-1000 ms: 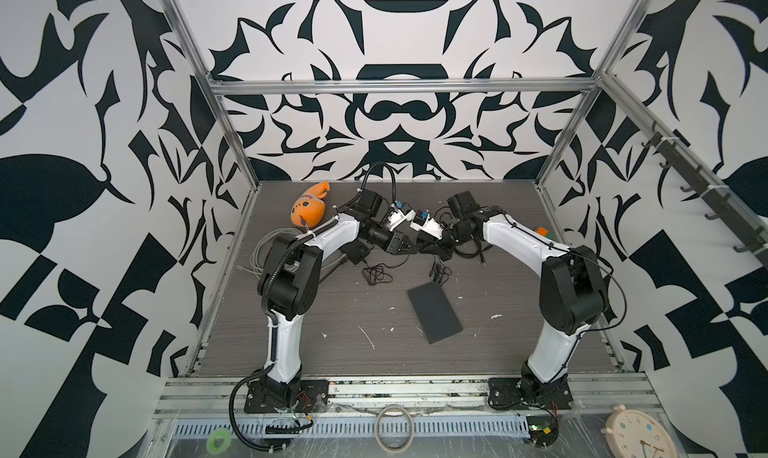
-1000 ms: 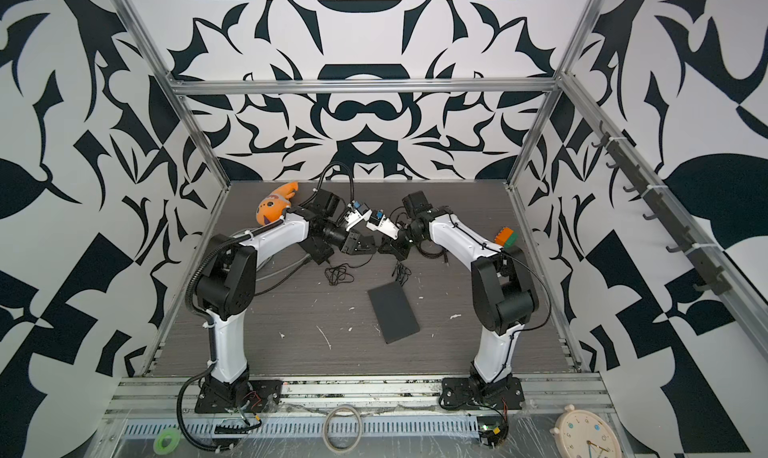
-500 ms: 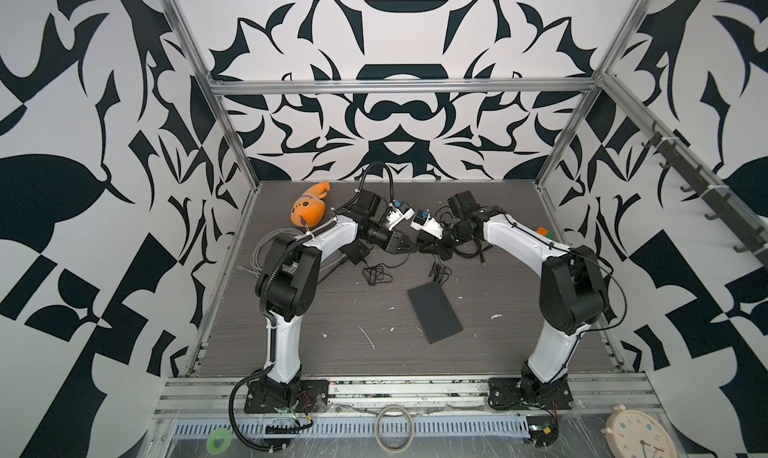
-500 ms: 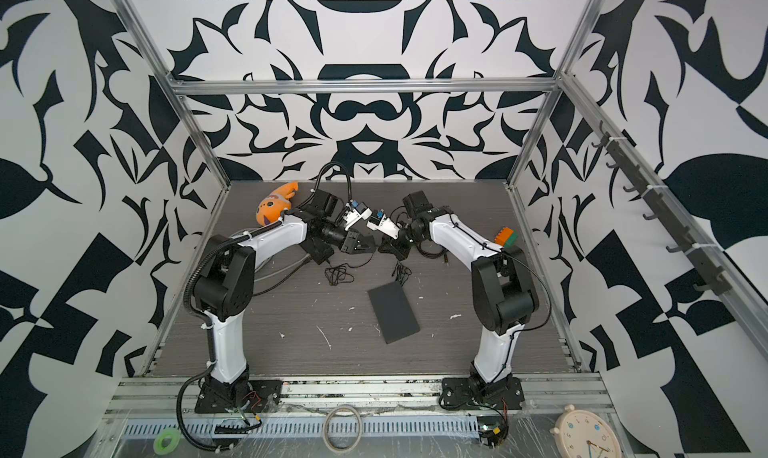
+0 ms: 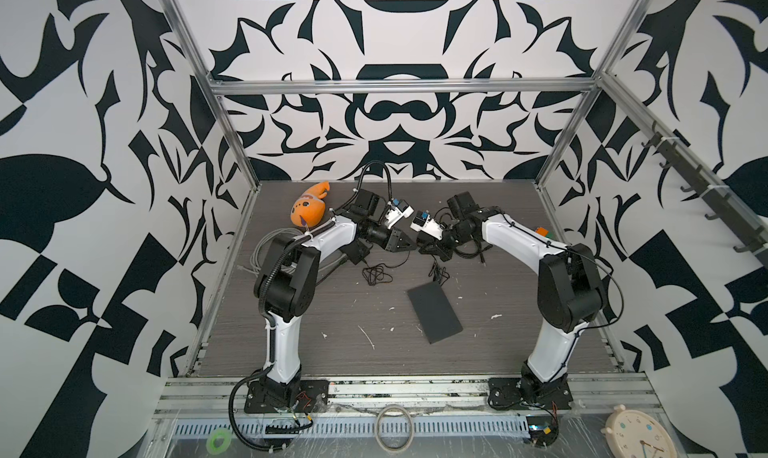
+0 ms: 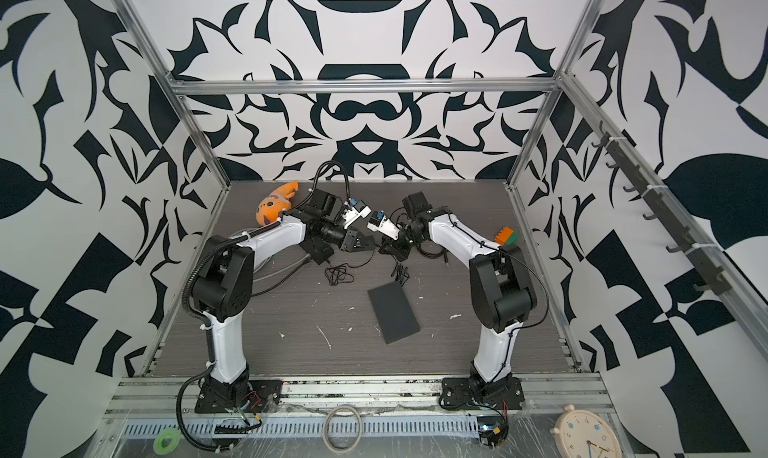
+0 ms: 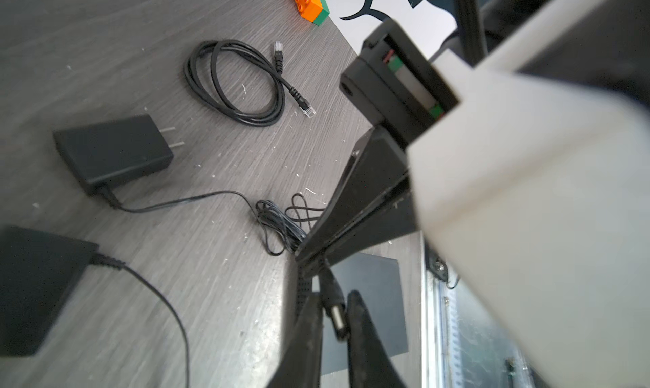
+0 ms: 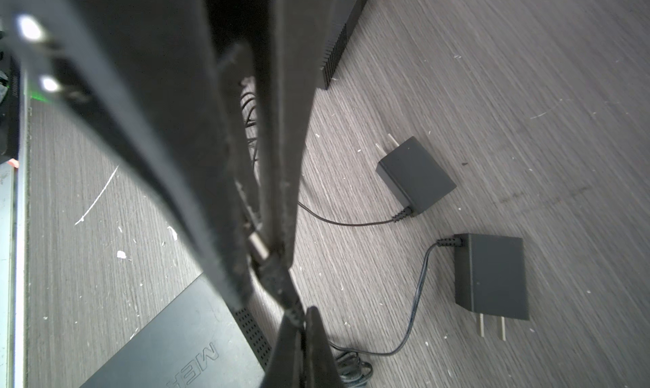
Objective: Insert the plug into the switch port
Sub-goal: 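Hold the barrel plug with left gripper while right gripper pinches the cable beside it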
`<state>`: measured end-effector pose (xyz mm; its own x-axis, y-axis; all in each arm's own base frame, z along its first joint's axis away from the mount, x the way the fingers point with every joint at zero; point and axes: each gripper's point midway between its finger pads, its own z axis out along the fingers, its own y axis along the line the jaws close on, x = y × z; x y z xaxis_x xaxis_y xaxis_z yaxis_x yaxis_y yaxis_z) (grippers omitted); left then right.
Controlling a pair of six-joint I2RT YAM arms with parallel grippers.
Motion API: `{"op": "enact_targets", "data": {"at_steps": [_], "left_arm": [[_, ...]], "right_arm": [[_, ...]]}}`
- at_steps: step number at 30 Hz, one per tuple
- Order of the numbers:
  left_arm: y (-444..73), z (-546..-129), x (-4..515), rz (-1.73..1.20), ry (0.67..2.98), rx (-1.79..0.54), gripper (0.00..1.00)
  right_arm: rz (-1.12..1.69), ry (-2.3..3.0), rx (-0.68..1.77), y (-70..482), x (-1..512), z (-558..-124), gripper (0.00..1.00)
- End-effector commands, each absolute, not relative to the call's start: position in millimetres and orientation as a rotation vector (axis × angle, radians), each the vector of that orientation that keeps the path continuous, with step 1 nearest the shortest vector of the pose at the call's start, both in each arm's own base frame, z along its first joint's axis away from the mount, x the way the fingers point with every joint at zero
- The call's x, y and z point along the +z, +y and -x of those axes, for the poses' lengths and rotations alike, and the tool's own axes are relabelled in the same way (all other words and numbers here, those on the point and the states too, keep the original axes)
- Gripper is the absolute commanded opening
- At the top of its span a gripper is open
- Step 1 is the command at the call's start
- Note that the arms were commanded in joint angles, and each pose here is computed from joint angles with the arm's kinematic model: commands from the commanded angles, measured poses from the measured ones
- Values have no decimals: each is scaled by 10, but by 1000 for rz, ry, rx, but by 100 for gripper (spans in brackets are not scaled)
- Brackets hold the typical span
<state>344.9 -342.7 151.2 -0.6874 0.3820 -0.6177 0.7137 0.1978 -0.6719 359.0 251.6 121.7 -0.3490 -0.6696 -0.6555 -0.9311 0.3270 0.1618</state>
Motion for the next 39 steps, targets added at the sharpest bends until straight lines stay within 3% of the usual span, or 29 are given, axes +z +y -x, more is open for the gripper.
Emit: {"op": "enact_targets", "data": {"at_steps": [1, 4, 9, 13, 34, 39], "left_arm": [[-3409, -3372, 1654, -1043, 2125, -1532, 11], [-3406, -3406, 1605, -1024, 2150, -1519, 7], [-3408, -3421, 1580, -1014, 2158, -1515, 7], [-3411, -3419, 1583, -1014, 2158, -1519, 7], [-3406, -3389, 1606, -1012, 2160, -1531, 7], [-3404, -3386, 1598, -1010, 2164, -1532, 7]], "right_arm": [[1398, 2112, 723, 2531, 1313, -3603, 3], [1390, 2105, 721, 2532, 1332, -3598, 7], [1362, 2058, 715, 2531, 1421, -3568, 23], [1334, 1996, 740, 2531, 1543, -3565, 28], [1309, 1942, 793, 2594, 1634, -3704, 32], [1309, 1920, 806, 2620, 1702, -3713, 29]]}}
